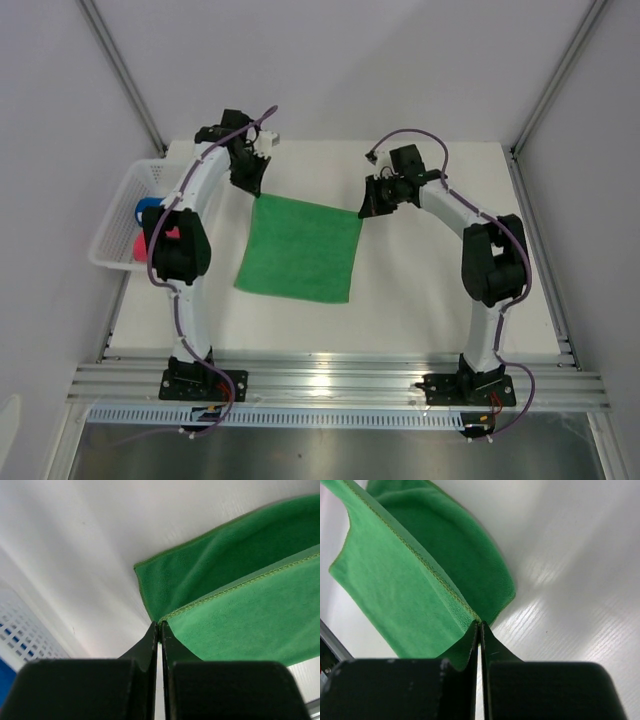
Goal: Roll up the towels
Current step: Fold the towel
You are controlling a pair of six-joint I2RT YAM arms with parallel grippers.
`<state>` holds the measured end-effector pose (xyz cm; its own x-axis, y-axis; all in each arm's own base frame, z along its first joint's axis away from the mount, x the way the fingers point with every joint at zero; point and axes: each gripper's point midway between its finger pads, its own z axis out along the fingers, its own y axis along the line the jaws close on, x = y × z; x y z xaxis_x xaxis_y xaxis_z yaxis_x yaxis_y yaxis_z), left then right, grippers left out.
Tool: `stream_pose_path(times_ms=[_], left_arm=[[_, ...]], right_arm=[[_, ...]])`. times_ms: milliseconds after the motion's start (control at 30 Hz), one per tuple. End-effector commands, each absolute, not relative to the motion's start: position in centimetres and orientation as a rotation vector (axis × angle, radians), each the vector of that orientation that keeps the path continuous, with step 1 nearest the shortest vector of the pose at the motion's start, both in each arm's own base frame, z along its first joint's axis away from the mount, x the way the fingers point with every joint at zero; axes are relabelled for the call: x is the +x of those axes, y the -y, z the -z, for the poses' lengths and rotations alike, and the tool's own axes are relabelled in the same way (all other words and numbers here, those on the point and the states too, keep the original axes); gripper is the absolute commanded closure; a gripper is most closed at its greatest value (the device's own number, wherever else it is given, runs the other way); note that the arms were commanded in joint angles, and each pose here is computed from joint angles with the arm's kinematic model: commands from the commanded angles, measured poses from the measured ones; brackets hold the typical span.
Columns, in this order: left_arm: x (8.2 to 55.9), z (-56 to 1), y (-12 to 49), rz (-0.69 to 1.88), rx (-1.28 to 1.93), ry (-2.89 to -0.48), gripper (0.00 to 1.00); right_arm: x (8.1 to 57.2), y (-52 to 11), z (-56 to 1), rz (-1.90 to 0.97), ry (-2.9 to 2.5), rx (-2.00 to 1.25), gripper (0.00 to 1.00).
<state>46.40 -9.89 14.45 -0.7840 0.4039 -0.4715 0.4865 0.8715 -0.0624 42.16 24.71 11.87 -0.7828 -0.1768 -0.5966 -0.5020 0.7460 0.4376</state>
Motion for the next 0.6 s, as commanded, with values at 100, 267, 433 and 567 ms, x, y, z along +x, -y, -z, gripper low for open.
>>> stream_pose_path(times_ms=[100, 267, 433, 567], left_arm=[[48.3, -13.4, 9.0, 0.186, 0.635, -2.590, 0.99], [49.1, -12.1, 8.4, 0.122, 0.627, -2.608, 0.99], [49.7, -10.7, 7.8, 0.079, 0.607, -2.631, 0.79], [50.1, -9.9, 7.5, 0.041, 0.602, -2.638, 0.45]], right_arm=[[45.4, -25.2, -11.1, -0.805, -2.371, -0.479, 1.00], [46.7, -25.2, -9.9, -0.782, -2.386, -0.465, 1.00], [47.7, -24.8, -8.2, -0.743, -2.421, -0.427, 0.95], [48.9, -23.8, -7.3, -0.672, -2.443, -0.351, 0.63]])
